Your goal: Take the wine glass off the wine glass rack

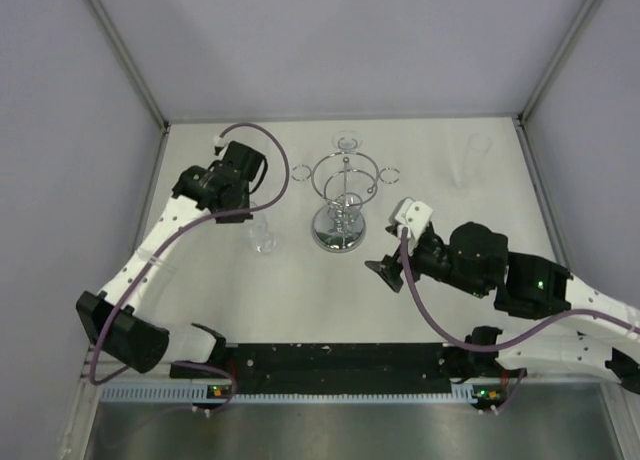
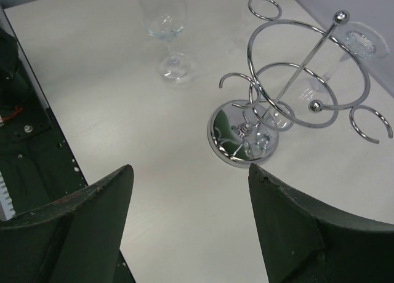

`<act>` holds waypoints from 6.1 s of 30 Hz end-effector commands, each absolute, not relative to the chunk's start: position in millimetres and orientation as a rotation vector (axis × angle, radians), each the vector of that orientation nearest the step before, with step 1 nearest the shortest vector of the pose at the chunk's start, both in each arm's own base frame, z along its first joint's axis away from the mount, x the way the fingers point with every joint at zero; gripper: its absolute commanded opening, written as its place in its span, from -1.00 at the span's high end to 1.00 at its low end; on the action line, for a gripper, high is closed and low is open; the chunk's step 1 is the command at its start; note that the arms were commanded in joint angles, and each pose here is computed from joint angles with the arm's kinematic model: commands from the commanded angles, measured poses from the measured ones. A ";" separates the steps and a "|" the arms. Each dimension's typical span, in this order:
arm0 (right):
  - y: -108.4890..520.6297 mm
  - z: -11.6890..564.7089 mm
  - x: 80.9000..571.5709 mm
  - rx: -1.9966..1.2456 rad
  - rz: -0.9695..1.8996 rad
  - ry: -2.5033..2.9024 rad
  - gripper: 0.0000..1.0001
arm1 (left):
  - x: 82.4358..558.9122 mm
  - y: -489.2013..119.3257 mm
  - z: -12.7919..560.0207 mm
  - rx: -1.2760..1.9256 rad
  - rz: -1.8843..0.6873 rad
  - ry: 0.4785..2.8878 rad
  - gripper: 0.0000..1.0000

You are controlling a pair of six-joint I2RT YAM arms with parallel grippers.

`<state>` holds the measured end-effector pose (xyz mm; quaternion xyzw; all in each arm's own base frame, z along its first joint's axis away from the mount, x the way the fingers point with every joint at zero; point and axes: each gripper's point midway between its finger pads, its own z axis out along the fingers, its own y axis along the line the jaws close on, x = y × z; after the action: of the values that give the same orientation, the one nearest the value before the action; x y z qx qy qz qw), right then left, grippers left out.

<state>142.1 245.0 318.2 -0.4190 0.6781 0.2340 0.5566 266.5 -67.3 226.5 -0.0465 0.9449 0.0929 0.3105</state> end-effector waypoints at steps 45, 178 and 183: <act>233.7 314.7 122.1 -0.973 0.669 1.609 -0.65 | 376.1 -18.7 215.4 -0.202 0.318 2.597 1.00; 270.4 311.5 450.7 0.100 1.206 2.075 0.60 | 197.3 -152.2 353.9 0.190 -0.975 2.030 -0.96; 268.8 314.2 448.1 0.084 1.191 2.078 0.30 | 197.7 -153.0 354.7 0.191 -0.981 2.029 -0.96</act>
<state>447.7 273.1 257.3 0.0627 0.8394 0.4441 0.3070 196.6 -152.1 349.5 0.0643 0.8205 -0.3894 0.4135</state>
